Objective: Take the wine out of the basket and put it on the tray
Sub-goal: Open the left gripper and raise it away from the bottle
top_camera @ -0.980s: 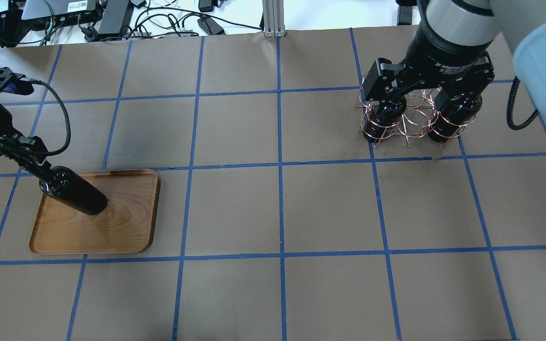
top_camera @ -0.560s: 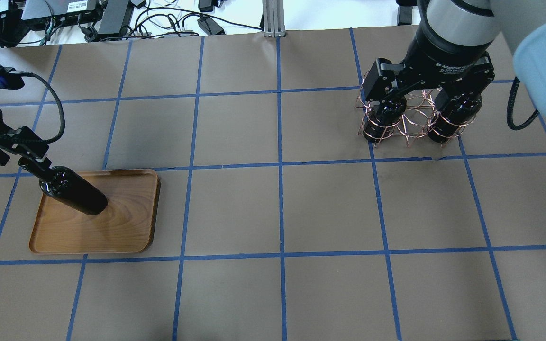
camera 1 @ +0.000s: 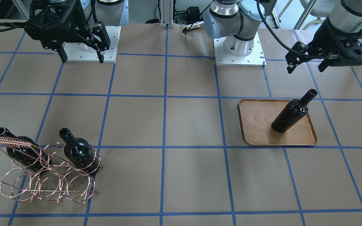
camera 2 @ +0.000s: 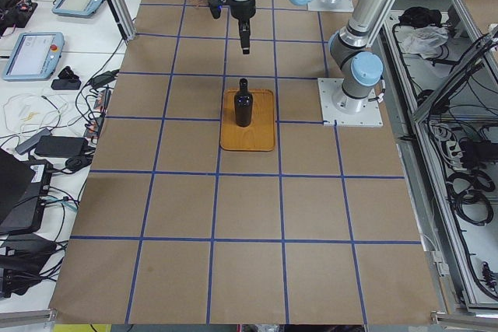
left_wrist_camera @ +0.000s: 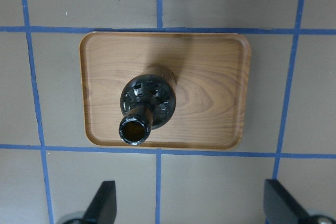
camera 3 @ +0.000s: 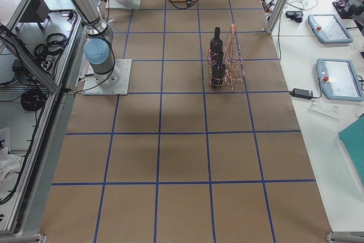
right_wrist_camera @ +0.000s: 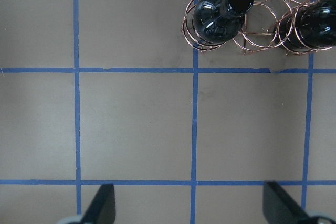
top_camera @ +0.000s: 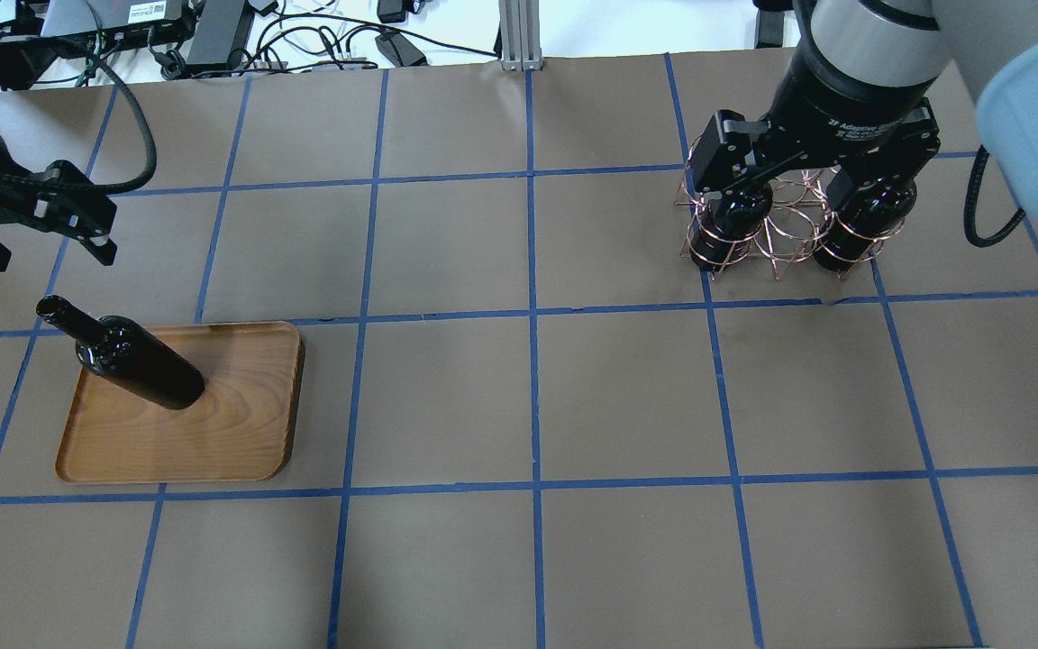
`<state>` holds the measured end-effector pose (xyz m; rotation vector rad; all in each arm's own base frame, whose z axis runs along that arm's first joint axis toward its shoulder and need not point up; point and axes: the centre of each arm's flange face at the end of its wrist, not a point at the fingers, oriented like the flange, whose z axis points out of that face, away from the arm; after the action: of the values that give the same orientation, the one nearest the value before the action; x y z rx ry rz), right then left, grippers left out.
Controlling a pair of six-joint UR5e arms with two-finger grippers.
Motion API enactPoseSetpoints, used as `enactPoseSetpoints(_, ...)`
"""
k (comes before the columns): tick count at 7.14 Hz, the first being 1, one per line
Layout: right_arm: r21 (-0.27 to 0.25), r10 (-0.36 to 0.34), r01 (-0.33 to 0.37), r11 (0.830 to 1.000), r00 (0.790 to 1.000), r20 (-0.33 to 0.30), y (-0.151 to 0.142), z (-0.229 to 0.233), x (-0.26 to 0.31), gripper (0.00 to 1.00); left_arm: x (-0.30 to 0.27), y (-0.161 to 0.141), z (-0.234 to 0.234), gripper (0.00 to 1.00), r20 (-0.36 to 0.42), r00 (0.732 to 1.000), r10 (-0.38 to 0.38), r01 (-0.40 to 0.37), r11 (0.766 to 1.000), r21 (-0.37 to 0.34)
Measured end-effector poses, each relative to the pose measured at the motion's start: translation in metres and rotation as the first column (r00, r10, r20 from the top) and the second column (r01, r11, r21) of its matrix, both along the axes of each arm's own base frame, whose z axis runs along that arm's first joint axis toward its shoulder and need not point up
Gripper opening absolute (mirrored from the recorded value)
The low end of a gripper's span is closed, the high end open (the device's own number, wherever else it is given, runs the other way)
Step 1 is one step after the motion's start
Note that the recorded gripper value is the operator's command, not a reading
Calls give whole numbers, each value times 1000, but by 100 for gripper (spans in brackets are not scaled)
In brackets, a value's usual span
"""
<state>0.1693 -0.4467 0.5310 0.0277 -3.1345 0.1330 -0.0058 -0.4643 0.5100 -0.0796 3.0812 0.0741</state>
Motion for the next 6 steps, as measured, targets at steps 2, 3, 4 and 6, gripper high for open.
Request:
enactPoseSetpoints(2,0,0,0,1000,1000,0,0,0,0,100,-59,10,9,100,-20,999,-42,41,999,-34)
enactPoseSetpoints(3,0,0,0,1000,1000,0,0,0,0,100,-83,14,9,100,-46,998,-48,46,998,-39)
enactPoseSetpoints(4,0,0,0,1000,1000,0,0,0,0,100,-101,18,9,100,-55,998,-39,37,998,-42)
enactPoseSetpoints(6,0,0,0,1000,1000,0,0,0,0,100,-119,24,10,100,-58,997,-49,46,998,-51)
